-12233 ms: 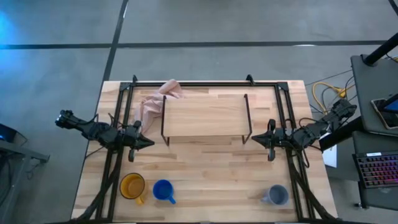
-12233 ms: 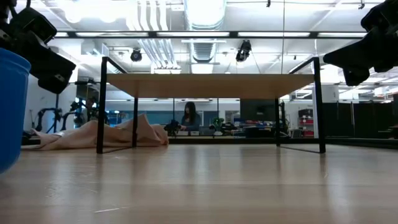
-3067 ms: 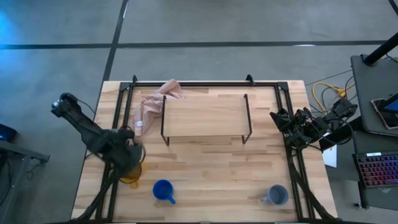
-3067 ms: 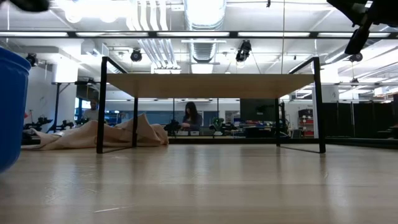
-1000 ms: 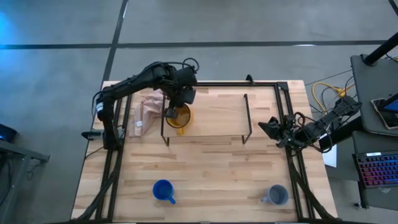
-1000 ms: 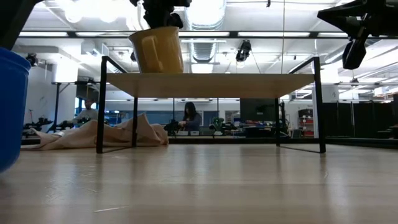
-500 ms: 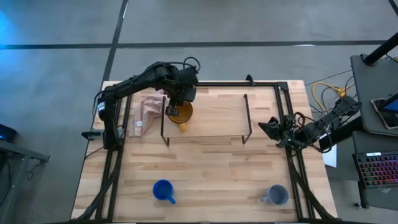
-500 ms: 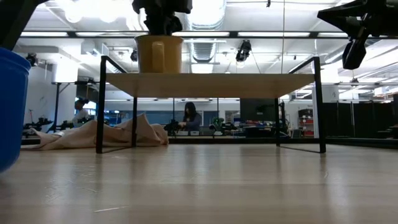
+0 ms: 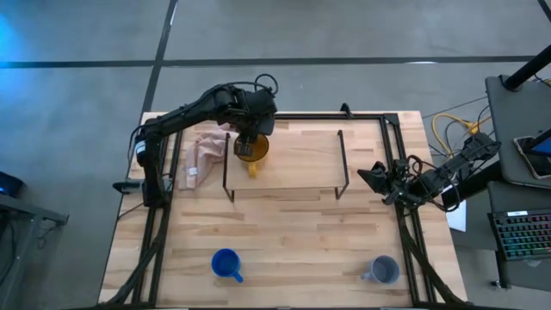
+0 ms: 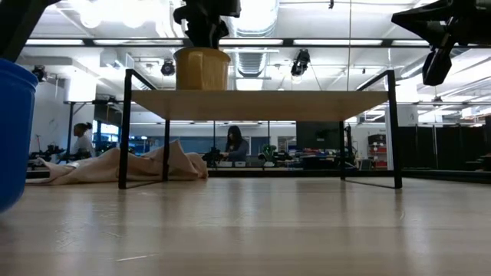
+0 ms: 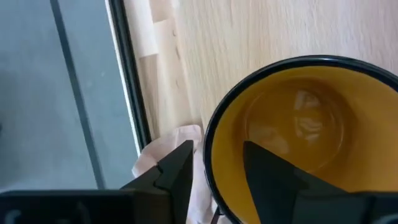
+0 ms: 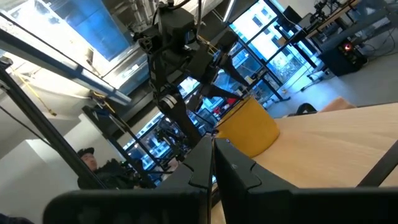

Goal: Stack small to large cups/mugs on shelf
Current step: Put the light blue mug on the shelf

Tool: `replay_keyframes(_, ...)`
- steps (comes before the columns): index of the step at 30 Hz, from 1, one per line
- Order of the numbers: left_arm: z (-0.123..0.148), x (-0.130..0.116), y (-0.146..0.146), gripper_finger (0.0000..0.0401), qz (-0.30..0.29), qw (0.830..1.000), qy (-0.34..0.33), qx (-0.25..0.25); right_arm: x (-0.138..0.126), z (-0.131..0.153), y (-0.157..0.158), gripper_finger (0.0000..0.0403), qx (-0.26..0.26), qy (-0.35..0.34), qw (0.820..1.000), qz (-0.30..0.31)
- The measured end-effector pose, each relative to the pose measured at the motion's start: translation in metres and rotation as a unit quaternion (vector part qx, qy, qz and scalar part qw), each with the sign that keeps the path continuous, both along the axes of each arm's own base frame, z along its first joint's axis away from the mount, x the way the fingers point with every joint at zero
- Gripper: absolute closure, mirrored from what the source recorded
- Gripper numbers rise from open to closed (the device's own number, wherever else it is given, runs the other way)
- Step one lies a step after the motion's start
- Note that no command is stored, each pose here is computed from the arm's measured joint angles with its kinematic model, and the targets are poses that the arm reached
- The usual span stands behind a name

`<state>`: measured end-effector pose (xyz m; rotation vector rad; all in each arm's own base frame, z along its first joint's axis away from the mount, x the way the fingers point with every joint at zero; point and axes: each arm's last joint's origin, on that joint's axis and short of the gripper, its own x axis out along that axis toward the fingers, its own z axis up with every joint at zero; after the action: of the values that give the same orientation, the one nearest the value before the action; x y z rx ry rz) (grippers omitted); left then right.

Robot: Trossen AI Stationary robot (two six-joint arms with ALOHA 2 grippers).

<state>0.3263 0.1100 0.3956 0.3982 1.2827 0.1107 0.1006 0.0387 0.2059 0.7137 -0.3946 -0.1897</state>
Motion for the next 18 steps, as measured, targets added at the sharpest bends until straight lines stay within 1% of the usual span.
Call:
replay_keyframes(2,0.001,-0.001,0.000,0.0269,0.006,1.000,0.002,0.010,0.000,0.000,0.000,0.0392,0.000,0.000,1.000,0.000)
replay_keyframes(5,0.007,-0.005,0.001,0.0265,0.020,0.999,0.002,0.043,0.000,0.000,0.000,0.0392,0.000,0.000,1.000,0.000)
replay_keyframes(8,0.024,-0.015,-0.005,0.0264,0.032,0.998,-0.034,0.047,0.000,0.000,0.000,0.0392,-0.006,0.002,1.000,-0.002)
replay_keyframes(10,0.039,-0.023,-0.012,0.0264,0.047,0.995,-0.082,0.017,0.000,0.000,0.000,0.0392,-0.023,0.006,1.000,-0.008)
replay_keyframes(14,0.061,-0.046,-0.032,0.0265,0.070,0.982,-0.157,-0.075,-0.001,0.002,-0.001,0.0392,-0.054,0.016,0.998,-0.033)
replay_keyframes(16,0.071,-0.061,-0.046,0.0269,0.073,0.975,-0.184,-0.099,-0.003,0.005,-0.003,0.0392,-0.042,0.000,0.998,-0.042)
replay_keyframes(18,0.081,-0.076,-0.062,0.0276,0.066,0.968,-0.214,-0.113,-0.005,0.011,-0.004,0.0392,-0.030,-0.025,0.998,-0.039)
